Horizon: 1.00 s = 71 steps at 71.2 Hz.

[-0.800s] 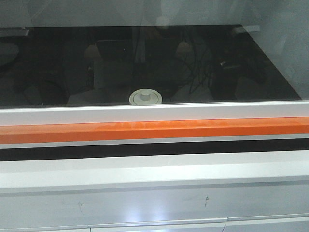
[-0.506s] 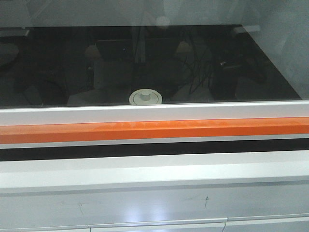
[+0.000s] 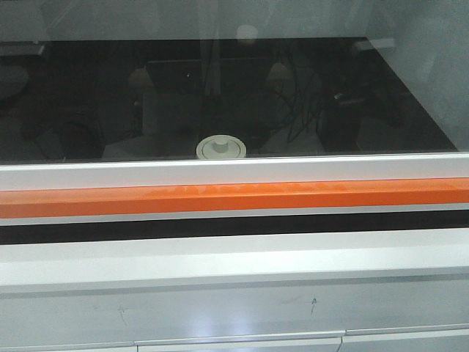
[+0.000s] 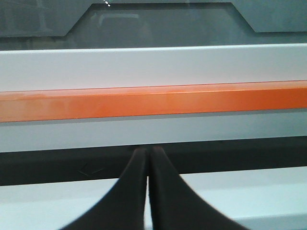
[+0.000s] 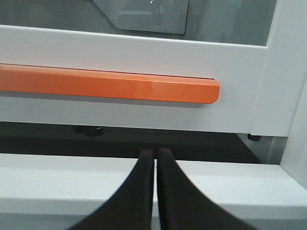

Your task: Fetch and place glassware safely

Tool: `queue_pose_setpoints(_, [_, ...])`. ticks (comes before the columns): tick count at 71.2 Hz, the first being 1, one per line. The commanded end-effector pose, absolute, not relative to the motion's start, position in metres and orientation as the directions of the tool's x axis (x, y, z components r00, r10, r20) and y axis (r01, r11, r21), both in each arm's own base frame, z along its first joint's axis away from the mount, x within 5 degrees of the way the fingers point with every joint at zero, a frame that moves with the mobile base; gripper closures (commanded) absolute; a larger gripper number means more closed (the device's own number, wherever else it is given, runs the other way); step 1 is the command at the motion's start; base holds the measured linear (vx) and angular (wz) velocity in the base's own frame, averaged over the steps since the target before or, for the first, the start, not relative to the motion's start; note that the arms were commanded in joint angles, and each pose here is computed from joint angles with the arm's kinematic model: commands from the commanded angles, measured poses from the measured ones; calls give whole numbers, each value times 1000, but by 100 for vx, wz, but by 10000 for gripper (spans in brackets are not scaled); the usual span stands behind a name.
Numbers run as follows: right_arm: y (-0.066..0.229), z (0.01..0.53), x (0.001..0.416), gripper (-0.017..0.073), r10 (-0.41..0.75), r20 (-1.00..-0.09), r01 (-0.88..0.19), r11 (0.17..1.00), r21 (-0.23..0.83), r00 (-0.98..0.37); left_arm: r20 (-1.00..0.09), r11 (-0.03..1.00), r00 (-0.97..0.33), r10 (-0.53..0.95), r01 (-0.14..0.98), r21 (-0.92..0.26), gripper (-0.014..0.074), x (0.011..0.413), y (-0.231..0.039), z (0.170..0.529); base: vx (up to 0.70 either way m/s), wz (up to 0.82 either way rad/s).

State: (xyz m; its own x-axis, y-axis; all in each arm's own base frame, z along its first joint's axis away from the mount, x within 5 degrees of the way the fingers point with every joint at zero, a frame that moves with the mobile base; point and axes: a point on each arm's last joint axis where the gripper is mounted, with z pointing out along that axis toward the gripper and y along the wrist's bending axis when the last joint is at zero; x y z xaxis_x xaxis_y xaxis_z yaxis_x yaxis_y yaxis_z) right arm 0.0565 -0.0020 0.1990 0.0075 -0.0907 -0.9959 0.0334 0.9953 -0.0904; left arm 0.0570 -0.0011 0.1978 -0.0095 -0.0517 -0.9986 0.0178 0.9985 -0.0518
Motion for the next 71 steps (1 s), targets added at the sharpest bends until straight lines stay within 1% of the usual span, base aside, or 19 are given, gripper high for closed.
queue_pose_setpoints(1, [-2,200,57,567,-106,-992,41,994,-104,67,-997,998,50,-65,18,-64,601,57,-1,195,0,0])
queue_pose_setpoints(15, [-2,202,56,567,-130,-988,43,991,-126,88,-997,998,50,-65,18,-64,601,57,-1,195,0,0])
queue_pose_setpoints(20, [-2,204,56,567,-114,-987,43,993,-110,112,-997,998,50,-65,18,-64,601,57,-1,195,0,0])
queue_pose_setpoints(24, [-2,207,56,567,-78,-989,40,996,-74,129,-996,998,63,-57,18,-56,601,57,-1,196,0,0])
queue_pose_setpoints(26, [-2,209,55,567,-55,-989,38,998,-50,137,-996,1000,91,-16,15,-14,601,56,-1,199,0,0])
queue_pose_setpoints(29, [-2,214,55,567,-37,-988,37,999,-32,149,-991,1000,130,15,12,17,601,56,-1,204,0,0])
queue_pose_setpoints(39, [-2,239,52,567,-36,-980,38,999,-29,194,-979,999,203,-33,18,-30,601,53,-1,229,0,0])
queue_pose_setpoints(45, [-2,261,54,567,-33,-978,38,999,-25,208,-977,1000,210,-26,16,-23,601,56,-1,247,0,-1])
queue_pose_setpoints(49, [-2,276,58,567,-28,-978,37,999,-21,206,-982,1000,189,-25,16,-23,601,62,-1,259,0,-1])
queue_pose_setpoints(51, [-2,283,61,567,-26,-980,36,999,-20,200,-987,1000,159,-25,16,-23,601,67,-1,264,0,0])
queue_pose_setpoints(53, [-2,289,66,567,-24,-984,36,999,-18,179,-989,1000,145,-25,16,-23,601,70,-1,269,0,0])
queue_pose_setpoints(62, [-3,309,85,567,-21,-994,36,999,-17,106,-999,999,-23,-44,15,-44,601,94,-2,284,0,0])
queue_pose_setpoints(67, [-3,313,95,567,-19,-997,35,999,-16,71,-993,995,-61,-98,11,-99,601,105,-2,289,0,0])
queue_pose_setpoints(71, [-3,311,102,567,-18,-999,34,999,-16,49,-992,994,-65,-105,9,-106,601,110,-2,290,0,0])
